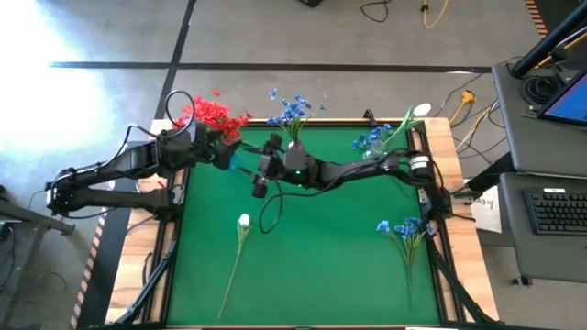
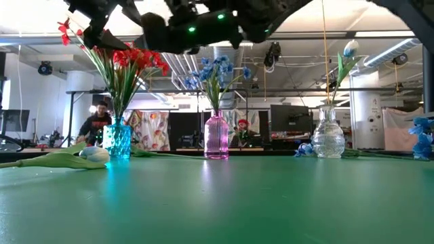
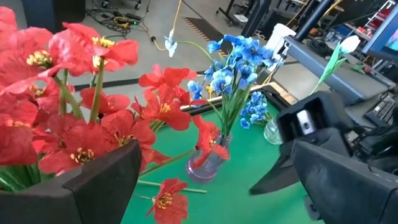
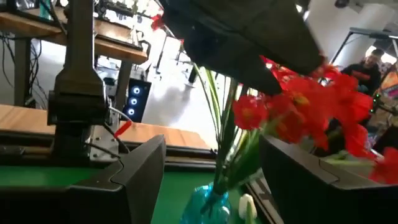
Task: Sort flowers into vase by color
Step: Put the red flowers into the blue vase
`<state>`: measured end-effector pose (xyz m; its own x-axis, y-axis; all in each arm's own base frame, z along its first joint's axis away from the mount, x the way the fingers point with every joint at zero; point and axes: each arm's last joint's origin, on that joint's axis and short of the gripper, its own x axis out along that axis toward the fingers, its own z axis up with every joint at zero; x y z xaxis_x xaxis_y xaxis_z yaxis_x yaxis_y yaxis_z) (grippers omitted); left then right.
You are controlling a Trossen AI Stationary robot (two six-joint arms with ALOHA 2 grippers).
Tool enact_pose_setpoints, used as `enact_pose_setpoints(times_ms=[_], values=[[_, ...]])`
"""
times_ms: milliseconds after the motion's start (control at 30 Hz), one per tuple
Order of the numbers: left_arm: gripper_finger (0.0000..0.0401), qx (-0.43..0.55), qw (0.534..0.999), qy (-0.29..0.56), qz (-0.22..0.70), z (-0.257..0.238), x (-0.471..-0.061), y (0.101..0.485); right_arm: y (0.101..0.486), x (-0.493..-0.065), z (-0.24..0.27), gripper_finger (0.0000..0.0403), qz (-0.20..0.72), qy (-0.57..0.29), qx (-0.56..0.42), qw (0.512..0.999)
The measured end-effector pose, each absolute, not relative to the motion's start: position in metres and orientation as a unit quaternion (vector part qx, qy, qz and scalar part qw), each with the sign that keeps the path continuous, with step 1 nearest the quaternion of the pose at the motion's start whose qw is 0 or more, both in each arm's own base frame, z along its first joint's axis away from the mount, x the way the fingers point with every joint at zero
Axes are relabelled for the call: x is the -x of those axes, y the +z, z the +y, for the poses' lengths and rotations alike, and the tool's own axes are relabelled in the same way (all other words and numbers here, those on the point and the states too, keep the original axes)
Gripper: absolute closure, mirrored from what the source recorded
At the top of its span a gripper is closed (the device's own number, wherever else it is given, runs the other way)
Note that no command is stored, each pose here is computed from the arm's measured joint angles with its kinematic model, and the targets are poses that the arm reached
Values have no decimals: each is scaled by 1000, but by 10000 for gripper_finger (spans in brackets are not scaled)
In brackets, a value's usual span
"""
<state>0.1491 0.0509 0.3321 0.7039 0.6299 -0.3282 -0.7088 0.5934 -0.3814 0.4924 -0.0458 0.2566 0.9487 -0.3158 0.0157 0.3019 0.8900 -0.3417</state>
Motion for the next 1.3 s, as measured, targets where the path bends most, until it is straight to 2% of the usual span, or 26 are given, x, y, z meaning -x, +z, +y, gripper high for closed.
enact_pose_setpoints(times_ms=[333, 500, 633, 833, 1067, 1167, 1300], values=[[1, 236, 902, 351, 94, 50, -150, 332, 244, -533, -59, 154, -10, -153, 153, 976], [1, 175, 920, 331, 117, 48, -146, 333, 235, -543, -61, 154, 18, -142, 155, 978], [1, 75, 936, 311, 148, 46, -140, 335, 227, -543, -64, 154, 37, -141, 155, 977], [1, -57, 948, 234, 208, 42, -134, 331, 217, -537, -65, 154, 80, -136, 151, 976], [1, -111, 935, 206, 265, 41, -132, 318, 227, -533, -65, 154, 88, -134, 164, 973], [1, -112, 934, 196, 277, 39, -128, 315, 225, -530, -67, 154, 122, -130, 170, 969], [1, -104, 943, 141, 283, 34, -122, 313, 227, -523, -72, 154, 168, -125, 176, 962]])
